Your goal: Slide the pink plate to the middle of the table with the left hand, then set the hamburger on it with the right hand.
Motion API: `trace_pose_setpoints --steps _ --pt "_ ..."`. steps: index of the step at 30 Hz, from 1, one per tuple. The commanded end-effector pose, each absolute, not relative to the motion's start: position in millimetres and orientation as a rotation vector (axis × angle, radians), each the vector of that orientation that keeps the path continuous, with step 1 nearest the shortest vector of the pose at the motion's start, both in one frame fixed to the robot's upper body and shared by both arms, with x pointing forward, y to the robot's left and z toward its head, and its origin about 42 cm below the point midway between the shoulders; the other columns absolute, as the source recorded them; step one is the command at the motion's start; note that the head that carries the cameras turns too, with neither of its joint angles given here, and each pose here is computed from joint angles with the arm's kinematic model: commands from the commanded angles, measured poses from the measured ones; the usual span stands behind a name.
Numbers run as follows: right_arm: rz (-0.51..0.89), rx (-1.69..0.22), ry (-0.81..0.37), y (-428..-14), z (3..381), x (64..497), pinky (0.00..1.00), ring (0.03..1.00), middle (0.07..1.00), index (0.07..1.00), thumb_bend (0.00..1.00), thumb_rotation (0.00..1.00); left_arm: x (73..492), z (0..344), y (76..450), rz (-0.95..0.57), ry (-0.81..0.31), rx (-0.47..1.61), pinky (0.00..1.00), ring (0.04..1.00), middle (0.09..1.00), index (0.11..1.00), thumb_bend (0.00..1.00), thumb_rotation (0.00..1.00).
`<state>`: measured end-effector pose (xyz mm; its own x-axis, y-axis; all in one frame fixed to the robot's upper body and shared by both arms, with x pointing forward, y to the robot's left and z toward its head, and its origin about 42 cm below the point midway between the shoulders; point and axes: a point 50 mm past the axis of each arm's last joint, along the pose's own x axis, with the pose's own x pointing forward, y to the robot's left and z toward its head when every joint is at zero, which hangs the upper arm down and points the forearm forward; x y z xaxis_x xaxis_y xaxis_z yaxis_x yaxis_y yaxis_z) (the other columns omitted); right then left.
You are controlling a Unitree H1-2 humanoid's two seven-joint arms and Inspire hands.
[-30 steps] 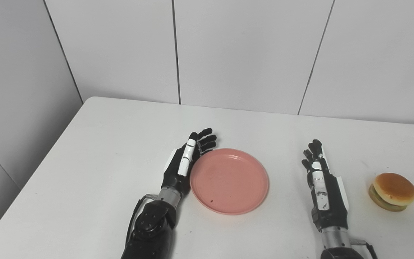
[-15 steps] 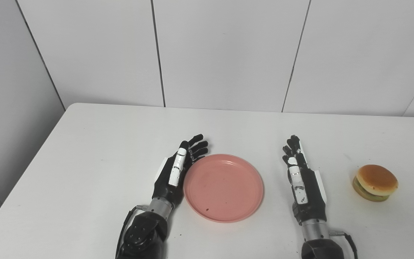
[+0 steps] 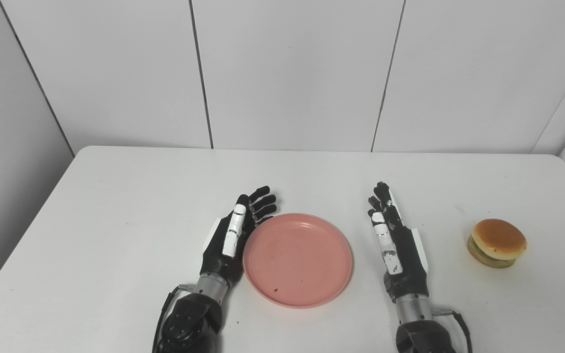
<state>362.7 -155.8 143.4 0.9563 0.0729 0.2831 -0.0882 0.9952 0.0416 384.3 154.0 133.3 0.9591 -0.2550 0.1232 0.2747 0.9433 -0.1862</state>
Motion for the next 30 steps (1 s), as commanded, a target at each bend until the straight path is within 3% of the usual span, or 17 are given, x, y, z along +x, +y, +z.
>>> trace_pose_setpoints --steps 1,11,16,20,30 --pt "0.079 0.069 -0.252 -148.5 124.7 353.5 0.97 0.964 0.978 0.968 0.60 0.87 366.9 102.6 149.5 -0.261 0.006 -0.244 0.84 0.847 0.836 0.815 0.59 1.00" --pt "0.085 0.084 -0.243 -147.2 124.9 353.1 0.98 0.979 0.986 0.980 0.57 0.87 357.9 98.9 140.3 -0.292 0.019 -0.232 0.92 0.887 0.871 0.859 0.59 1.00" --pt "0.081 0.080 -0.250 -148.0 124.4 353.5 0.96 0.969 0.981 0.977 0.58 0.88 352.9 98.6 136.1 -0.291 -0.007 -0.230 0.92 0.917 0.905 0.893 0.55 1.00" --pt "0.073 0.075 -0.254 -149.4 125.9 354.1 0.95 0.960 0.975 0.970 0.58 0.86 351.8 97.8 137.0 -0.263 -0.021 -0.183 0.99 0.974 0.966 0.952 0.54 1.00" --pt "0.075 0.072 -0.263 -151.3 125.6 355.2 0.97 0.960 0.974 0.965 0.61 0.86 344.0 91.6 147.4 -0.170 -0.072 -0.154 1.00 1.000 1.000 1.000 0.52 1.00"
